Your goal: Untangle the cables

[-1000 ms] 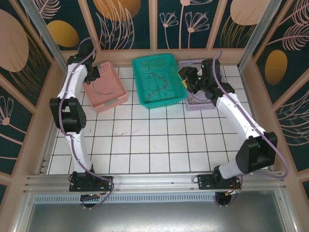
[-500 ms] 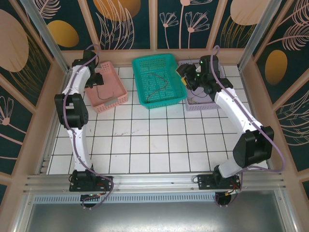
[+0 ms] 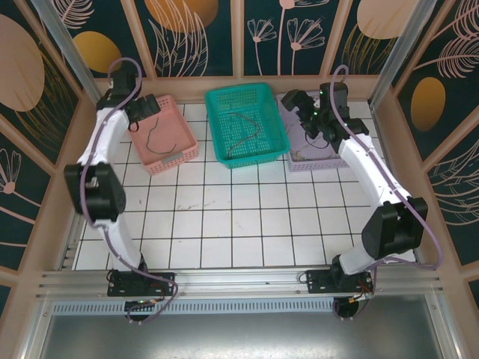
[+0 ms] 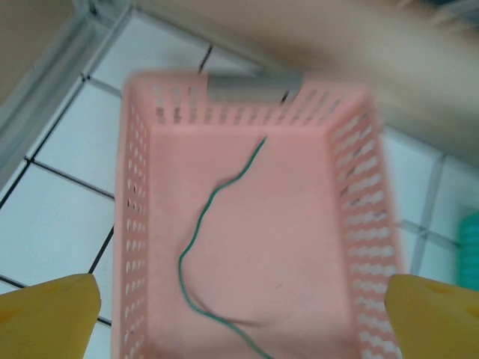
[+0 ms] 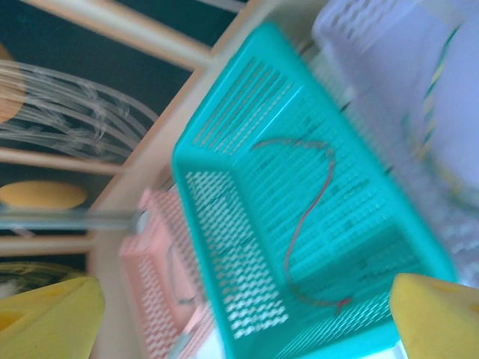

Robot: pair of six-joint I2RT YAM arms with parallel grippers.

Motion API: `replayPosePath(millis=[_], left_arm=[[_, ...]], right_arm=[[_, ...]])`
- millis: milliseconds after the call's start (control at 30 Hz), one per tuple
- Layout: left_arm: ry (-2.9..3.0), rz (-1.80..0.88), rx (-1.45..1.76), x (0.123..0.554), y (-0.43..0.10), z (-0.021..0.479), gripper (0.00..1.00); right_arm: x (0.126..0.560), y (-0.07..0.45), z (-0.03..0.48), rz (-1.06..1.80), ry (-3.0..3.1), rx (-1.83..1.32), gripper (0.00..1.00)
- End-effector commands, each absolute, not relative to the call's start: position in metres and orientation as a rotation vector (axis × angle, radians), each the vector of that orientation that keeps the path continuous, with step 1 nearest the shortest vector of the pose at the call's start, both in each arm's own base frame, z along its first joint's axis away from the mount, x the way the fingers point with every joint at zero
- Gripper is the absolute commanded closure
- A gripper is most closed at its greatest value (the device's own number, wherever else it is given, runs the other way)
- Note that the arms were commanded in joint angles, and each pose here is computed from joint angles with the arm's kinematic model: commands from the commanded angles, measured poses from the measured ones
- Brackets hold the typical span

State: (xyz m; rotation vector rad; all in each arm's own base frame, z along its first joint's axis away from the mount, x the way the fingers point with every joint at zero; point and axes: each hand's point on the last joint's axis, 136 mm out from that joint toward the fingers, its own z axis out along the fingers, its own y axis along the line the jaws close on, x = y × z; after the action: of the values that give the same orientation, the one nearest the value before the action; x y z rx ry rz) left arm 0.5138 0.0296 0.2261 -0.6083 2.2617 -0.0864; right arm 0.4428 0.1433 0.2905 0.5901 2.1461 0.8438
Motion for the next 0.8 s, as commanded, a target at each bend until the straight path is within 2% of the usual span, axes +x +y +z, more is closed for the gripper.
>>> replayPosePath(millis=[0, 167, 333, 400, 500, 600, 767], left_arm=[[1.871, -0.302, -0.623, 0.497, 0.021, 0.310, 0.01], [1.714, -0.282, -0.654, 0.429, 0.031, 0.320, 0.01], [1.603, 0.141, -0.921, 0.351, 0.093, 0.288, 0.01], [1.591, 0.264, -0.868, 0.330, 0.102, 0.276, 0.01], [1.648, 0.315, -0.695, 0.325, 0.094, 0.249, 0.01], [1.698, 0.290, -0.592, 0.326, 0.083, 0.219, 0.01], [1.721, 0.255, -0.501, 0.344, 0.071, 0.181, 0.01]], right_arm=[[0.434, 0.099, 0.314, 0.514, 2.025, 0.482, 0.01], [0.415, 0.051, 0.300, 0.226, 1.931, 0.513, 0.01], [0.395, 0.014, 0.283, 0.064, 1.718, 0.399, 0.01], [0.384, -0.006, 0.265, -0.031, 1.636, 0.399, 0.01], [0.378, -0.031, 0.217, -0.143, 1.693, 0.415, 0.01], [0.377, -0.039, 0.174, -0.130, 1.771, 0.425, 0.01], [0.381, -0.035, 0.146, -0.092, 1.761, 0.363, 0.01]])
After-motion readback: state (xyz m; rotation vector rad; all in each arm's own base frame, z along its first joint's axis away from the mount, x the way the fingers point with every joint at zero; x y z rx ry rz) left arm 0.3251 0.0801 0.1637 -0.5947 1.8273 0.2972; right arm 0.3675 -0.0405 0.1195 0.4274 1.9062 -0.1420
